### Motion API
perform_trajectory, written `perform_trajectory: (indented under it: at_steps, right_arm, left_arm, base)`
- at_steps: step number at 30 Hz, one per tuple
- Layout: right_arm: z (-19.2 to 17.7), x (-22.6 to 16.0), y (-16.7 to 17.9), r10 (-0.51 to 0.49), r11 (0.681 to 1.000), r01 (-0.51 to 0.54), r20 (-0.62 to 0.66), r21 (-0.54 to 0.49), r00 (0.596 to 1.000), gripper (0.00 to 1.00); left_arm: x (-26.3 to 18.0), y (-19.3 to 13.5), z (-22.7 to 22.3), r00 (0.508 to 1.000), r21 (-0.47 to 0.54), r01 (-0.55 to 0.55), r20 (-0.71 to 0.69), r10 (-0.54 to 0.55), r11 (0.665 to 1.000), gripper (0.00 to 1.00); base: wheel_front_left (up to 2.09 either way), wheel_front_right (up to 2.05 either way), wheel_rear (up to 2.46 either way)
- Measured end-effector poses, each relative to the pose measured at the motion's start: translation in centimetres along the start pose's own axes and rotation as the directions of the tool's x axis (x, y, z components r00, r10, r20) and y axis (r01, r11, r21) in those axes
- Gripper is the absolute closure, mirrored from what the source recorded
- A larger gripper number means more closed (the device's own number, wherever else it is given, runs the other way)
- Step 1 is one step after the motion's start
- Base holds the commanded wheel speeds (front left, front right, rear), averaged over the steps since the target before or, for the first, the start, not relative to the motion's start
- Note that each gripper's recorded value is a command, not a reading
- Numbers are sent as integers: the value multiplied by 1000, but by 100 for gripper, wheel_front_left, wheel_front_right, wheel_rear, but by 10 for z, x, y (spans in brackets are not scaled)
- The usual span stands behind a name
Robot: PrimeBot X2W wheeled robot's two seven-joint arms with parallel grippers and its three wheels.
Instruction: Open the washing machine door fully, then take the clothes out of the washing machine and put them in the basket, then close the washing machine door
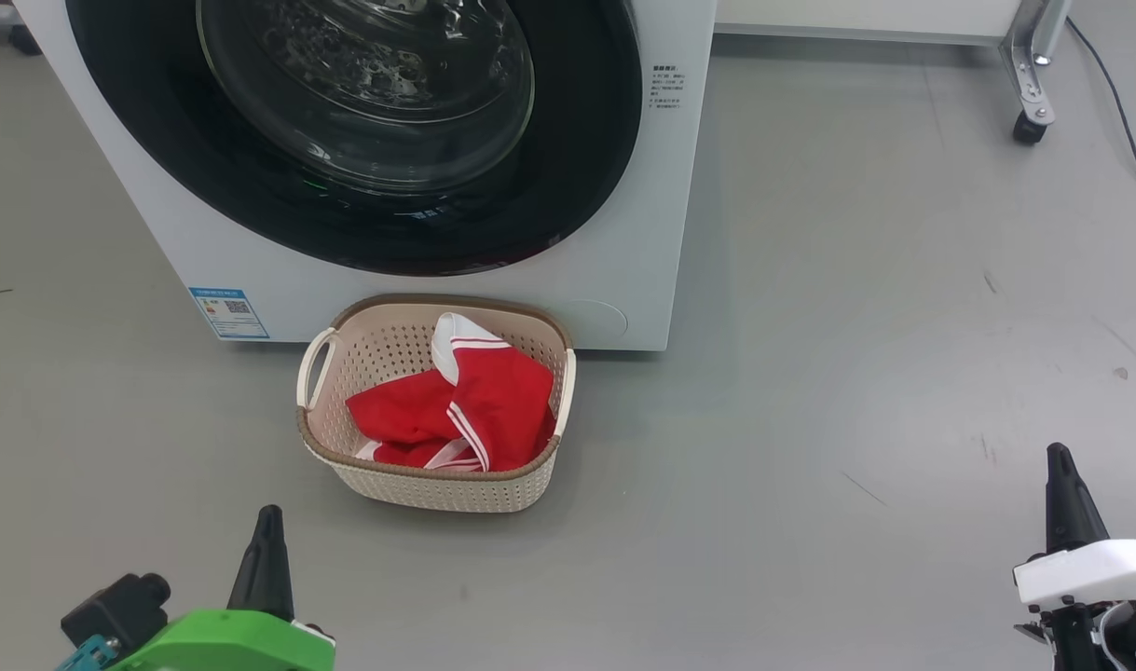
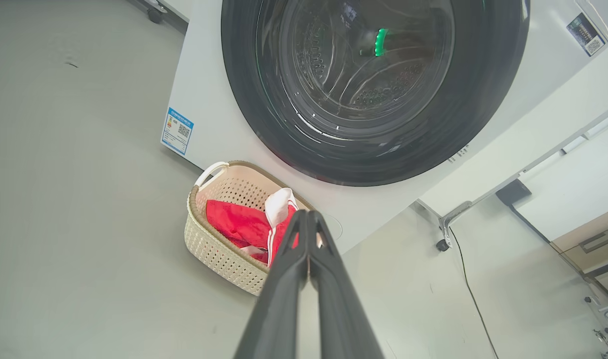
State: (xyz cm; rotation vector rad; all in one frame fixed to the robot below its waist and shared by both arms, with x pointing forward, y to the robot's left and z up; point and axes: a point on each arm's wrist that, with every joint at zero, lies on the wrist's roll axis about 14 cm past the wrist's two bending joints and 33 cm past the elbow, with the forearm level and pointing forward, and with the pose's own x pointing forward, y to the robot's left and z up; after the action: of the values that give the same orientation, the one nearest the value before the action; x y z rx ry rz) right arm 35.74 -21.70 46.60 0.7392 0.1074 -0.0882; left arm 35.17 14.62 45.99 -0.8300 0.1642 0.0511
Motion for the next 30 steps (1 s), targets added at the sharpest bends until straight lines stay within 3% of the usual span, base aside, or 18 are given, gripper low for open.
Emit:
perform_trajectory:
  at_steps: [15, 30]
  right_arm:
    - [-2, 2, -1, -20, 977, 22, -12, 212, 1000, 100]
    - [-1, 7, 4, -10, 904, 14, -11, 427, 1000, 100]
  left_arm:
    - [2, 8, 6, 1000, -185, -14, -21, 11, 983, 100]
    - [7, 10, 15, 1000, -386, -1, -19, -6, 922, 100]
  base:
    - [0, 0, 0]
    - [0, 0, 0]
